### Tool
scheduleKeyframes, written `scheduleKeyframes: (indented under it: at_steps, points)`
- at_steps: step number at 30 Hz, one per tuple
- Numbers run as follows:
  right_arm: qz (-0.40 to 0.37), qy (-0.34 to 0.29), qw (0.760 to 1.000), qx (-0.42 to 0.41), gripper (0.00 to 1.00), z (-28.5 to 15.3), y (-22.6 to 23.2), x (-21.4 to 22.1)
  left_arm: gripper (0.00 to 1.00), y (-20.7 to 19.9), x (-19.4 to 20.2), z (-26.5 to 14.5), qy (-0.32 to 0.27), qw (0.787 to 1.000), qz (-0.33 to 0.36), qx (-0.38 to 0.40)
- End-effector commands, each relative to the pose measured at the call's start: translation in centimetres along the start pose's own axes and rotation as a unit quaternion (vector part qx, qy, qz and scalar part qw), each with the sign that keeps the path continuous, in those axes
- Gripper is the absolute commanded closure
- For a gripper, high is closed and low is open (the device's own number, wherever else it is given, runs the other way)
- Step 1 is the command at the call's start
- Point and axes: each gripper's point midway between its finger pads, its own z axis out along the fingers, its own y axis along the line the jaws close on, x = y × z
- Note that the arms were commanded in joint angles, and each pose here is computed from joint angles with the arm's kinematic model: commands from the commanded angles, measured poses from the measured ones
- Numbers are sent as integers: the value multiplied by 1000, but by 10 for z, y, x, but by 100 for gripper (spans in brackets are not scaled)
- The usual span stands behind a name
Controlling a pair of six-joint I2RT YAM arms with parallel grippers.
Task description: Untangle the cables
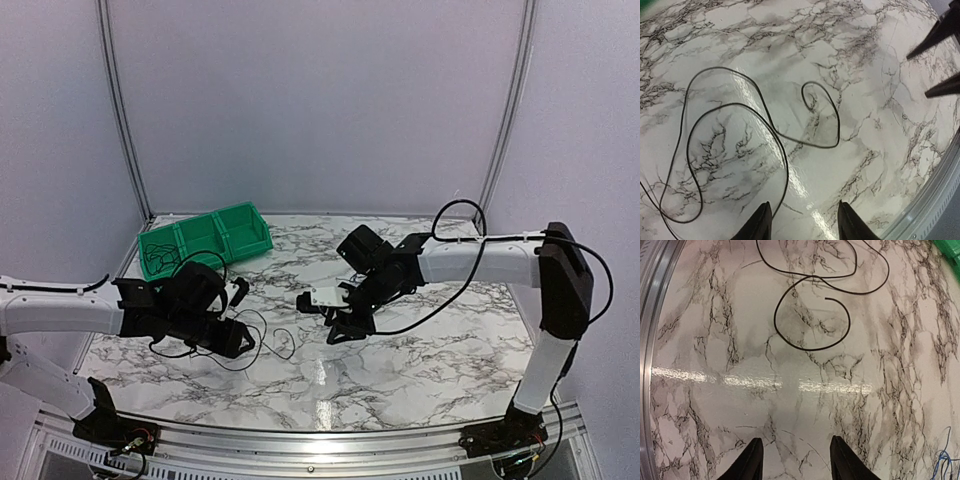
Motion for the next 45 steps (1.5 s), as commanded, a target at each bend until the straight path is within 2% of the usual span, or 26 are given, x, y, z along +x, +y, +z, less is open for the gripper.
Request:
scheduleKeyframes:
  at_steps: [1, 5, 8, 13, 15, 19, 23, 27, 31, 34, 39, 43, 45]
  points:
    - [12, -46, 998, 32, 54, -23, -22, -9, 51, 4, 15, -19, 13, 999, 16, -29]
    - [19, -61, 997, 38, 54, -29, -24, -6, 51, 52, 21, -29, 13, 984, -62, -169]
    - [19, -67, 996, 46, 54, -30, -22, 0, 51, 43, 30, -28, 13, 982, -105, -157]
    - [22, -66, 996, 56, 53, -33, -23, 10, 48, 35, 51, -25, 25, 983, -87, -157]
    - [21, -71, 996, 57, 53, -35, -23, 11, 44, 26, 56, -21, 41, 987, -59, -147]
    - [20, -75, 996, 53, 53, -38, -20, 11, 42, 16, 51, -12, 56, 980, 79, -175]
    - [20, -74, 996, 52, 53, -38, -19, 13, 42, 16, 53, 0, 104, 950, 202, -216]
    - [25, -74, 996, 53, 53, -40, -20, 16, 44, 22, 61, 7, 166, 916, 272, -243]
    - [28, -70, 996, 56, 53, -40, -24, 19, 44, 23, 66, 13, 199, 898, 309, -242]
    - [31, -66, 996, 54, 53, -38, -23, 21, 46, 36, 74, 11, 243, 871, 329, -272]
    - [34, -63, 996, 54, 53, -37, -24, 22, 51, 34, 85, 18, 276, 864, 333, -259]
    - [38, -60, 996, 52, 53, -35, -25, 23, 61, 46, 87, 23, 290, 845, 344, -289]
    - [41, -57, 996, 51, 53, -34, -25, 24, 75, 52, 85, 25, 294, 834, 352, -306]
